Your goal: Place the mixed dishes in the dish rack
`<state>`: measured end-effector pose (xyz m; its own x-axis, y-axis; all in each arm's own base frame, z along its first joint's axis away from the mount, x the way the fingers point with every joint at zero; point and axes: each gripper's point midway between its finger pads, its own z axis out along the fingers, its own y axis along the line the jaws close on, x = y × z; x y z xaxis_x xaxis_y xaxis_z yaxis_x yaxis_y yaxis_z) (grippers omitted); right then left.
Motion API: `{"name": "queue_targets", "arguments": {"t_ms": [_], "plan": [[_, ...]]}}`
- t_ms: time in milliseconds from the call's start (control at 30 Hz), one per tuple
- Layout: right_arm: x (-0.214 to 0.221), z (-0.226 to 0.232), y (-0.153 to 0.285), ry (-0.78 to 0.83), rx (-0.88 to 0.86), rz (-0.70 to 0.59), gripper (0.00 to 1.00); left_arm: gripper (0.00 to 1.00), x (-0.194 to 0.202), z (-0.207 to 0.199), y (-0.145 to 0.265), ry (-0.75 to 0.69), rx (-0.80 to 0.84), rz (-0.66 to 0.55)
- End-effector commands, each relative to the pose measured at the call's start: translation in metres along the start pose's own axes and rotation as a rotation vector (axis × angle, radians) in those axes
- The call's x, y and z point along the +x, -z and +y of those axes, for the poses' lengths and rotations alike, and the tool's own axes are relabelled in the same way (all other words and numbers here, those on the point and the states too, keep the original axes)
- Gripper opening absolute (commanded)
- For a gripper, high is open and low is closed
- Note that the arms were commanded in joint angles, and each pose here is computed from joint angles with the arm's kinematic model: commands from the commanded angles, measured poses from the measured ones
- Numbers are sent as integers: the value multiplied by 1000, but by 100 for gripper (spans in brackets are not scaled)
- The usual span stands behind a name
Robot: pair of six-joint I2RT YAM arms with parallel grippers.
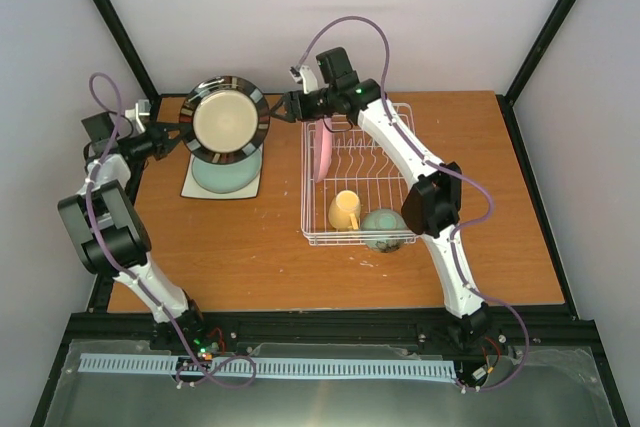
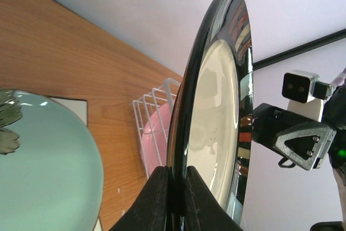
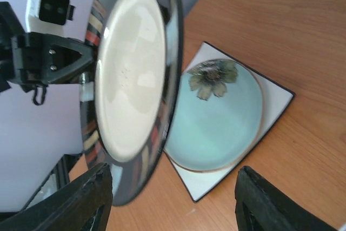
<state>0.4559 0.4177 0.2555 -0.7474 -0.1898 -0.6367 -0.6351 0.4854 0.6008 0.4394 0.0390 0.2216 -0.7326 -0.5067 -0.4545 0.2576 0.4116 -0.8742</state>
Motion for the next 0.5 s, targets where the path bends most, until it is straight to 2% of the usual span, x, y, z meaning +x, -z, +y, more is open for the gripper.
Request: {"name": "queue_targets", "arguments": {"t_ms": [0,333,400,467], "plan": [[-15,27,1,6,-109,-30,61,1,0,-77,4,-154,167,43],[-12,37,1,7,-152,-17,61,1,17,-124,-19,-216,217,81],[-13,41,0,8,-171,-16,55,1,20,-132,-24,-222,232,91],[-13,47,0,12,-194,-16,38,1,22,-139,-29,-233,242,98]]}}
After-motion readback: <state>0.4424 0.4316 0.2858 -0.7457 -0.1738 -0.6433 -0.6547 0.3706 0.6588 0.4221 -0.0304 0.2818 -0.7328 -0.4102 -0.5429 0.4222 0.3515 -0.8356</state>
